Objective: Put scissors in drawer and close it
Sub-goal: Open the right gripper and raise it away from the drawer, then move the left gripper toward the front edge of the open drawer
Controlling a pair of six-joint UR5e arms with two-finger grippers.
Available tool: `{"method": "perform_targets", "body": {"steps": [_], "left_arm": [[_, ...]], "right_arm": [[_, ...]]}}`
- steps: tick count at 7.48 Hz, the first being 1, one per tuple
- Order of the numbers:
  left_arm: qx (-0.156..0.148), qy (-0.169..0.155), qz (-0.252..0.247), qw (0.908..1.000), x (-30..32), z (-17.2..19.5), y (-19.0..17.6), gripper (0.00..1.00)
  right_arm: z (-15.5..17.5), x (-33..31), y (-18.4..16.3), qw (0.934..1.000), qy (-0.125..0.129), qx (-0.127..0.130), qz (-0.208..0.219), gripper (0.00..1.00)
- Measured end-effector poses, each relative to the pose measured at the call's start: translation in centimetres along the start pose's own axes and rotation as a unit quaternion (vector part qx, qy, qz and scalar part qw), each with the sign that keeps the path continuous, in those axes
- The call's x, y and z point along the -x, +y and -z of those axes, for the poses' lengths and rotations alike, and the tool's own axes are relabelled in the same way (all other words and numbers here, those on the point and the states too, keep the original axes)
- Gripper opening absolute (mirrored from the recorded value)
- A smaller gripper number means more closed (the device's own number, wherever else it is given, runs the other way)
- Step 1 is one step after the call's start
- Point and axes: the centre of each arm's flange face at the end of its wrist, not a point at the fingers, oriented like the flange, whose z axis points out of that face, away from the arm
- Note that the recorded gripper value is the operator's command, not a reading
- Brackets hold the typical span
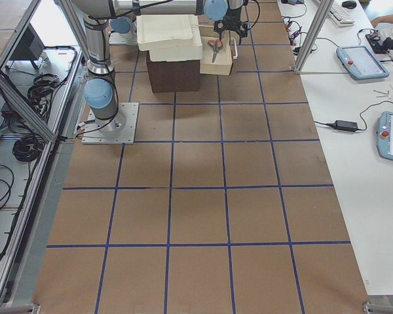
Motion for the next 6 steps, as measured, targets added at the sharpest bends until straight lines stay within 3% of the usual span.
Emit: {"method": "perform_targets", "body": {"steps": [1, 2, 3, 4, 6], "left_arm": [[0.001, 0.001, 0.002, 1.0000, 0.1, -0.2, -0.3, 1.00], [0.000, 0.001, 0.004, 1.0000, 0.2, -0.5, -1.1, 1.00], [-0.006, 0.003, 0.004, 1.0000, 0.2, -2.0, -3.0, 1.00], [-0.026, 0.010, 0.005, 0.9996, 0.2, -4.7, -5.9, 1.00], [-0.059, 0.035, 0.007, 0.9976, -0.2, -8.0, -10.6, 1.00]], "right_arm": [[1.9, -1.2, 3.7, 0.9976, -0.001, 0.005, -0.069, 1.00], [3.4, -1.3, 5.9, 0.9891, 0.002, 0.012, -0.147, 1.00], [4.5, -1.0, 7.1, 0.9732, 0.011, 0.022, -0.229, 1.00], [5.1, -0.6, 7.4, 0.9531, 0.019, 0.034, -0.300, 1.00], [5.9, 1.2, 6.7, 0.9027, 0.022, 0.044, -0.427, 1.00]]}}
